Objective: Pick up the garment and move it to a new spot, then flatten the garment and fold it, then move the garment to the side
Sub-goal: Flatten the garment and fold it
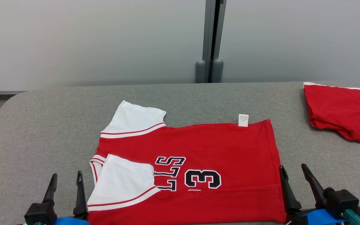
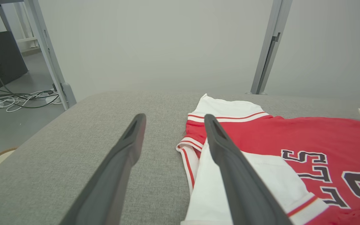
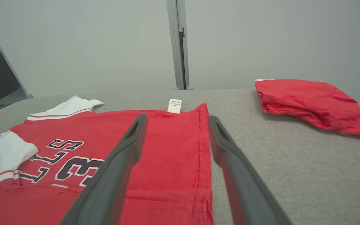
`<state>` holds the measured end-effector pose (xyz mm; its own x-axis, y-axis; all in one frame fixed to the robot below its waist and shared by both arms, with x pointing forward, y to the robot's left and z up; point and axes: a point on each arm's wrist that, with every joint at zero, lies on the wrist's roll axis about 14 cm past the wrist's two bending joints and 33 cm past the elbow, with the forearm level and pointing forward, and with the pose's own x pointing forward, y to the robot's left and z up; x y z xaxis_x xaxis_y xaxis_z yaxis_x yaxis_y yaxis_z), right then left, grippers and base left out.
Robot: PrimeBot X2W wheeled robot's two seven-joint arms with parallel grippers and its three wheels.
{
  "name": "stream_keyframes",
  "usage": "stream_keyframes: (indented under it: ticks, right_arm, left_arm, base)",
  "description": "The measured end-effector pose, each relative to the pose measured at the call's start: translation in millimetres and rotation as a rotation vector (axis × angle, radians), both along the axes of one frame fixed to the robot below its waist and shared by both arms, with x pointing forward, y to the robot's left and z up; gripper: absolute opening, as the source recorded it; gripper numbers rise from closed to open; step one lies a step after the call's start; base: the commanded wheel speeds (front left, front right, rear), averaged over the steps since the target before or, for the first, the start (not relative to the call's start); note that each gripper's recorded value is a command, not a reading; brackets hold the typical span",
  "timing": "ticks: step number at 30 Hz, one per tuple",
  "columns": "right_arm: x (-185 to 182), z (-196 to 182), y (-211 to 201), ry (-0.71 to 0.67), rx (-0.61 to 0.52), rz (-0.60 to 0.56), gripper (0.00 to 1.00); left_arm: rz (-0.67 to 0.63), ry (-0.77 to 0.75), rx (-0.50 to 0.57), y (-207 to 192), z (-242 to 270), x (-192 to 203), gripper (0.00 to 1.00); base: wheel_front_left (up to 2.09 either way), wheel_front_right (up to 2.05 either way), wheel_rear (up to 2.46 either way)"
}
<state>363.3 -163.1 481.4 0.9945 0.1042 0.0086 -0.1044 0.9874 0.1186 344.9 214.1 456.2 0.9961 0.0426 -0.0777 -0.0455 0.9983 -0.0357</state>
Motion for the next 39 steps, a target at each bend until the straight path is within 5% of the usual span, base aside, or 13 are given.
stream_keyframes:
  ticks: [30,39]
  right_arm:
    - [0.7,-17.6,-3.5,0.056,-0.019,-0.008,1.00]
    - [74.3,15.4,-1.2,-0.036,-0.108,0.017,1.00]
  left_arm:
    - [-0.003,0.038,0.035,1.3,-10.2,0.9,1.00]
    - [-0.105,-0.128,0.125,0.1,51.2,111.5,1.00]
  base:
    - [0.00,0.00,0.00]
    - [0.00,0.00,0.00]
